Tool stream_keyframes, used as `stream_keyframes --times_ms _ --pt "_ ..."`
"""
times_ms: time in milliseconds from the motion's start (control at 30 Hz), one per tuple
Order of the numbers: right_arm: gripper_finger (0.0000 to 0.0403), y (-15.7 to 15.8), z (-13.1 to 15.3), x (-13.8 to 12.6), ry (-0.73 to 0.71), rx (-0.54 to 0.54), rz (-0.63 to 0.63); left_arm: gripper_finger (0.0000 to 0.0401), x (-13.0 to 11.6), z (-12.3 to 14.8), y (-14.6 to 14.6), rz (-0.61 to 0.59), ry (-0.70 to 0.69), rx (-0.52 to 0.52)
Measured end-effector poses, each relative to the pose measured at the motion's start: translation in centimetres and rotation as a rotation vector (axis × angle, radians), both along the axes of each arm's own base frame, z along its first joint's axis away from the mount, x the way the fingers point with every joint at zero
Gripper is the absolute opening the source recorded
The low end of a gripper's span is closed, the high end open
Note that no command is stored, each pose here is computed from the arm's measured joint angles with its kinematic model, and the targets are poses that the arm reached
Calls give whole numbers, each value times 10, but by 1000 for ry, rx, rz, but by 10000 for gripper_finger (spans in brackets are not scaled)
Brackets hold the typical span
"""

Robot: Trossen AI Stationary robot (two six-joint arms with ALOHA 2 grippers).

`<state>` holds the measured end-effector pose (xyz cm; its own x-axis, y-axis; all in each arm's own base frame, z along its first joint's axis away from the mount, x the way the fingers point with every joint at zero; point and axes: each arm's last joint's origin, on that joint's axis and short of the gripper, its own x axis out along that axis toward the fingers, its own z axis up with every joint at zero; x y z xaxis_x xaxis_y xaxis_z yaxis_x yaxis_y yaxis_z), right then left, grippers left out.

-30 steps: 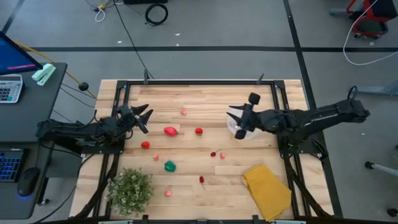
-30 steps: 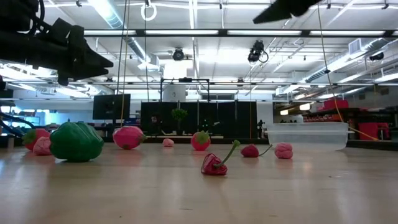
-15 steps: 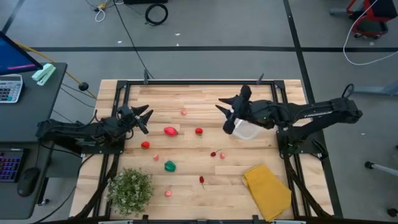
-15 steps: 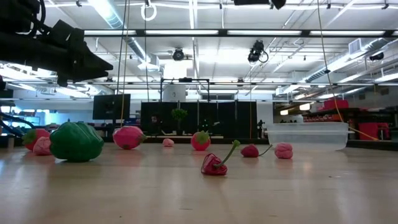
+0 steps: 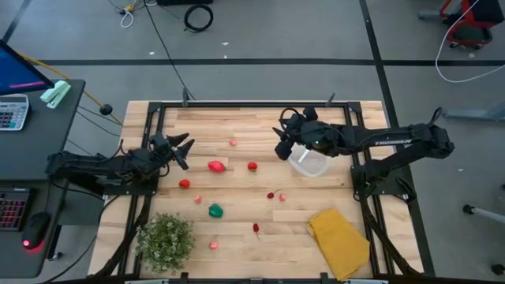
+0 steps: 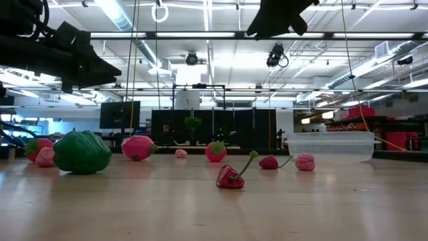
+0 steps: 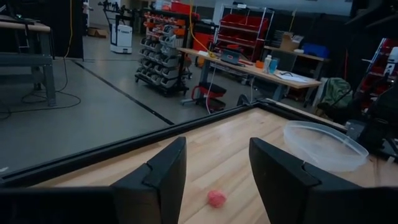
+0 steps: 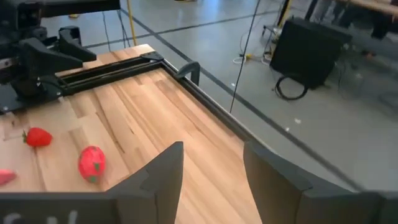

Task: Pick and placing Produce into tupperware
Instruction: Put the red strawberry into the transparent container

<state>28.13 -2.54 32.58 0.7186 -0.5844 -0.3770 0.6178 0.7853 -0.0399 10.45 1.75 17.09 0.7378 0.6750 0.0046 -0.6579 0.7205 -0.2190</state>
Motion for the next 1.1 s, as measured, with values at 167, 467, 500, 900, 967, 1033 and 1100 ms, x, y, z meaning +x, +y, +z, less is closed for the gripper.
stream_keyframes --times_ms 167,467,500,900,967,1033,1100 --pt "191 -9 -3 -1 -20 97 -6 180 0 0 0 0 5 0" --pt "219 -29 -8 0 76 30 36 177 0 -1 0 0 8 0" --pt "222 -32 -9 0 87 21 31 177 0 -1 0 0 8 0" --pt "211 -59 -7 0 -25 177 166 174 0 -1 0 0 9 2" --pt "206 -62 -8 0 -25 195 190 174 0 -1 0 0 8 1" --pt "200 -64 -10 1 -12 221 275 174 0 -1 0 0 8 0" --pt "194 -63 -14 4 1 245 383 173 0 -1 0 0 7 0"
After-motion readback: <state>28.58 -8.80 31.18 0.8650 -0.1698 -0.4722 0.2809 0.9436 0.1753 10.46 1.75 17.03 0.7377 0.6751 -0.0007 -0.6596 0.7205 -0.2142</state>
